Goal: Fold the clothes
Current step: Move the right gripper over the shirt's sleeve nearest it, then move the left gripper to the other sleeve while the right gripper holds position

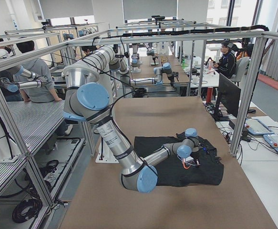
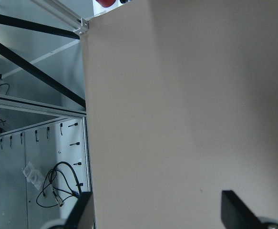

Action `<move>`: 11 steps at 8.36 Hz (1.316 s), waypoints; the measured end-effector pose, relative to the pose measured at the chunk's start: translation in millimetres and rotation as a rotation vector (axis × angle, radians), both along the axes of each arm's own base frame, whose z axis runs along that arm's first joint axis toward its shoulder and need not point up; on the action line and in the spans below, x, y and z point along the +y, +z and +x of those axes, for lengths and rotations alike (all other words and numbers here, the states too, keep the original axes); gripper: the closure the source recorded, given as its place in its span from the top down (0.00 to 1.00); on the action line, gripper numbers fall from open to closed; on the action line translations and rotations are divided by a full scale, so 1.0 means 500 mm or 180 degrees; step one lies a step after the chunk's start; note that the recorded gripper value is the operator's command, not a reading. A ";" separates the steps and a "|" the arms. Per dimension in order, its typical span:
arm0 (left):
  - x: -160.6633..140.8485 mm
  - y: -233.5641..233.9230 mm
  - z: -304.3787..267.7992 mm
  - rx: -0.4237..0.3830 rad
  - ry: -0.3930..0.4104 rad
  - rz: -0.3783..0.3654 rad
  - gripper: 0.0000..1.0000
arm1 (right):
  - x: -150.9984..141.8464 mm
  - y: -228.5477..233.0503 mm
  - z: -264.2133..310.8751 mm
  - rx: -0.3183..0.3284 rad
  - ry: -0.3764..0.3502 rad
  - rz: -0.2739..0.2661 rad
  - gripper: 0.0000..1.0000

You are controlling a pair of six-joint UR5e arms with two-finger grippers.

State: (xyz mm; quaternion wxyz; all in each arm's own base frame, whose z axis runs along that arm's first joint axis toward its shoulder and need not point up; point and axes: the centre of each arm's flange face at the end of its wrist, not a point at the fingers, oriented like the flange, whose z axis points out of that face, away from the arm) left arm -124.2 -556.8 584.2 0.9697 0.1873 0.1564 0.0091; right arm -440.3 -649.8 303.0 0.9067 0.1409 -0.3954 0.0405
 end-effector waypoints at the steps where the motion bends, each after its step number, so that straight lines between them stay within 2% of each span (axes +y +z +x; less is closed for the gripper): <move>1: 0.000 0.000 0.002 0.0005 0.0004 -0.0002 0.94 | 0.006 0.001 -0.007 -0.0002 -0.0011 -0.0005 0.94; 2: -0.001 -0.004 0.008 0.0056 0.0022 0.0013 0.94 | 0.016 -0.003 -0.017 -0.0026 -0.0028 0.0001 0.94; 3: -0.007 -0.019 0.030 0.0273 0.0089 0.0079 0.94 | 0.031 -0.017 -0.030 -0.0075 -0.0039 0.0006 0.94; 4: -0.027 -0.053 0.084 0.0629 0.0123 0.0115 0.94 | 0.044 -0.032 -0.033 -0.0122 -0.0040 0.0024 0.94; 5: -0.063 -0.105 0.171 0.0937 0.0156 0.0116 0.93 | 0.050 -0.041 -0.033 -0.0150 -0.0038 0.0039 0.94; 7: -0.164 -0.243 0.404 0.1357 0.0278 0.0032 0.90 | 0.063 -0.034 -0.023 -0.0167 -0.0035 0.0047 0.94; 9: -0.242 -0.342 0.620 0.1530 0.0460 -0.0052 0.83 | 0.097 -0.018 0.009 -0.0193 -0.0036 0.0071 0.94; 11: -0.283 -0.358 0.754 0.1629 0.0639 0.0011 0.76 | 0.109 -0.005 0.029 -0.0194 -0.0025 0.0073 0.94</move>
